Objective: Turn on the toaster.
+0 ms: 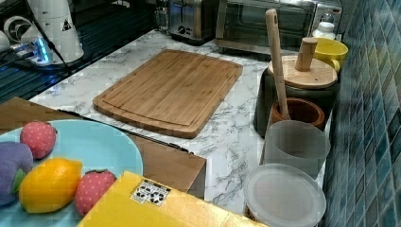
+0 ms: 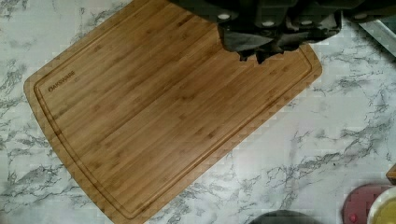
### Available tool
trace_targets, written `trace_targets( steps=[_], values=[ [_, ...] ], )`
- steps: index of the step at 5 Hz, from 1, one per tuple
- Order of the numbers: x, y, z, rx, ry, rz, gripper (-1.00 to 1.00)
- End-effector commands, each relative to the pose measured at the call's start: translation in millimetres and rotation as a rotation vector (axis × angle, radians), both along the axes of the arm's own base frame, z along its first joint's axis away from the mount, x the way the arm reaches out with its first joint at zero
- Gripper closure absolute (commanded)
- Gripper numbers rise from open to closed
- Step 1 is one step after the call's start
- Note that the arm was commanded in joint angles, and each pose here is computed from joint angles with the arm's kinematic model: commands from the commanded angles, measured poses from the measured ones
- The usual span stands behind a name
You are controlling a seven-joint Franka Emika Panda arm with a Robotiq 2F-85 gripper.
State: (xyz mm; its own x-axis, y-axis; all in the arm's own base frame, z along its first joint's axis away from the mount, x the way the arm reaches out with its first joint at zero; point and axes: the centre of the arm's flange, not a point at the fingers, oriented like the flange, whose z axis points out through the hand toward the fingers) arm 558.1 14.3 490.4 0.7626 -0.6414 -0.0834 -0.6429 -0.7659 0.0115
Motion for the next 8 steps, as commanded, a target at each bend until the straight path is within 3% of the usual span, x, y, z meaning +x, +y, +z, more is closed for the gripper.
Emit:
trace_targets(
  steps=[1,2,6,7,8],
  values=[
    [-8.9,20.1,-3.8,0.001,-0.024,0.093,1.0],
    [-28.4,52.6,-13.5,-0.015,-0.04,0.209,1.0],
    [-113.0,129.2,-21.3,0.062,-0.088,0.509,1.0],
    [-125.2,148.6,-38.1,0.066,-0.033,0.553,1.0],
    [-154.5,176.0,-41.9,0.086,0.012,0.618,1.0]
  ],
)
